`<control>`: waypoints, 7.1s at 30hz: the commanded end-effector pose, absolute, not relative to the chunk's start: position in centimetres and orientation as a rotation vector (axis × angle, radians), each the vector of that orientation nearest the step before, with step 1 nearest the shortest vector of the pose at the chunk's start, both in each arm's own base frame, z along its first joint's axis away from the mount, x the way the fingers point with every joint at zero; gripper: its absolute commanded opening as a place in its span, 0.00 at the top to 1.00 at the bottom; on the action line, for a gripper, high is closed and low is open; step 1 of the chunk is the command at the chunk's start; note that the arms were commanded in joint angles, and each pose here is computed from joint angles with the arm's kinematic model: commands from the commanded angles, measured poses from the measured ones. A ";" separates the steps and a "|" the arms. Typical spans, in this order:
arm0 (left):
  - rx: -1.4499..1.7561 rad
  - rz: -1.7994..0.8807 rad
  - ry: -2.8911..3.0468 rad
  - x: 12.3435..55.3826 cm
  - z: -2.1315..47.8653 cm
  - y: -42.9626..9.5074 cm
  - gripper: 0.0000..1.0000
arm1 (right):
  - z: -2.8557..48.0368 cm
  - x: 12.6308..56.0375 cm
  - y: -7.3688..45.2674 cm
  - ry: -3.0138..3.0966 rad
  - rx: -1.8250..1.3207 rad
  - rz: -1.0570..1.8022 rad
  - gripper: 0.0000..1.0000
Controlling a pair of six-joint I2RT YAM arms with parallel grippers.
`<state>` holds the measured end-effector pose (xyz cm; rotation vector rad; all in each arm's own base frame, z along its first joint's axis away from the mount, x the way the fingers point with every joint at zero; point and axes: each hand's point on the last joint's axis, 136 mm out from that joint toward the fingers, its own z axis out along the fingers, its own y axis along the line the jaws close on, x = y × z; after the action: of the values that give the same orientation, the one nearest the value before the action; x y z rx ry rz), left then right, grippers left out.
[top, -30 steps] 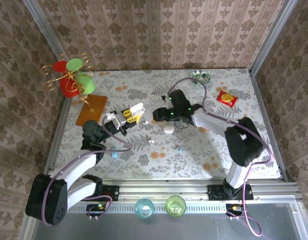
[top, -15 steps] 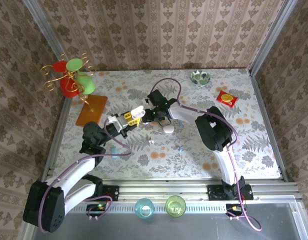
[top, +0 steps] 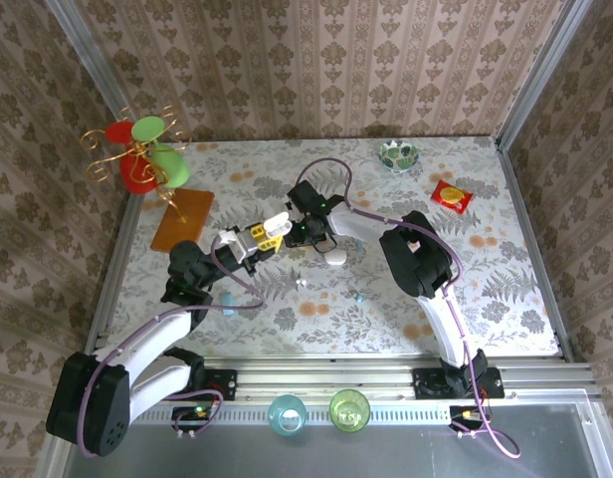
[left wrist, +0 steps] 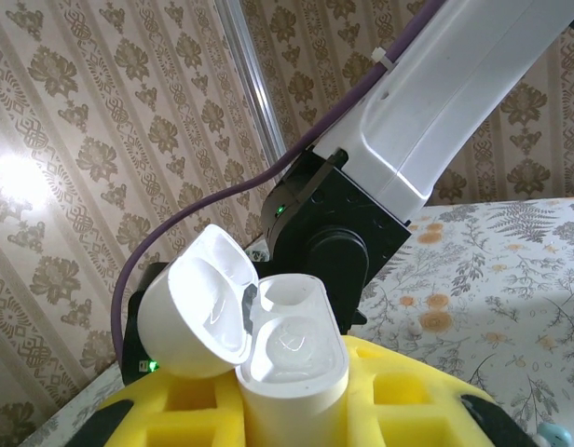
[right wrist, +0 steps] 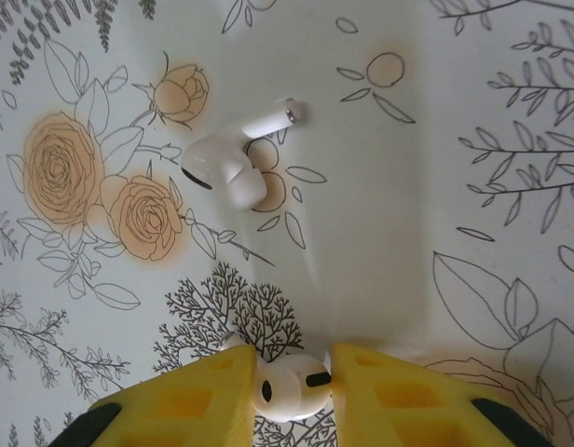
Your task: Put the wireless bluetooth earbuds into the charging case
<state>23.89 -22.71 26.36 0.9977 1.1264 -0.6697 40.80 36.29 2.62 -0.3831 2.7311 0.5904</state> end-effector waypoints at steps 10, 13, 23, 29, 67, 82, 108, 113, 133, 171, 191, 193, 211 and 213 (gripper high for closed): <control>1.003 -0.639 1.067 23.8 27.5 -22.8 1.00 | 2.8 39.6 34.9 2.751 -0.562 0.457 0.76; 1.001 -0.637 1.069 23.8 27.5 -22.7 1.00 | 3.7 39.0 34.2 2.739 -0.638 0.447 0.76; 0.994 -0.624 1.058 24.0 28.0 -22.7 1.00 | 6.6 37.0 28.5 2.670 -0.796 0.358 0.75; 1.000 -0.631 1.058 24.1 28.0 -22.8 1.00 | 8.0 35.3 24.8 2.657 -0.775 0.297 0.75; 0.991 -0.626 1.073 24.5 27.1 -23.0 1.00 | 4.8 29.8 21.4 2.709 -0.504 0.120 0.45; 0.994 -0.649 1.059 24.7 27.3 -23.5 1.00 | 2.3 29.3 19.9 2.820 -0.012 0.096 0.54; 1.009 -0.650 1.042 24.9 27.9 -24.0 1.00 | 4.2 26.2 16.5 2.814 -0.107 0.027 0.57; 1.010 -0.652 1.038 25.0 28.0 -24.2 1.00 | 5.5 27.2 16.2 2.766 0.101 0.069 0.52; 1.013 -0.644 1.041 24.8 27.7 -24.0 1.00 | 2.5 27.6 18.8 2.886 0.237 0.281 0.64; 1.019 -0.629 1.028 24.8 28.0 -24.0 1.00 | 2.8 26.7 19.0 2.912 0.115 0.066 0.68; 1.021 -0.631 1.023 24.7 28.2 -24.0 1.00 | 2.0 25.1 17.4 2.979 0.084 -0.013 0.64; 1.021 -0.629 1.023 24.8 28.2 -24.0 1.00 | 1.9 24.6 16.8 2.990 0.082 -0.037 0.64; 1.006 -0.632 1.036 24.9 27.9 -23.9 1.00 | 2.9 25.7 18.7 2.927 -0.259 0.054 0.78; 0.946 -0.626 1.074 25.7 28.1 -23.2 1.00 | 3.5 26.4 19.3 2.878 -0.511 0.034 0.77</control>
<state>25.34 -23.78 26.11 1.0082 1.1008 -0.6355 24.92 18.19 1.82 -0.1764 2.9766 0.0361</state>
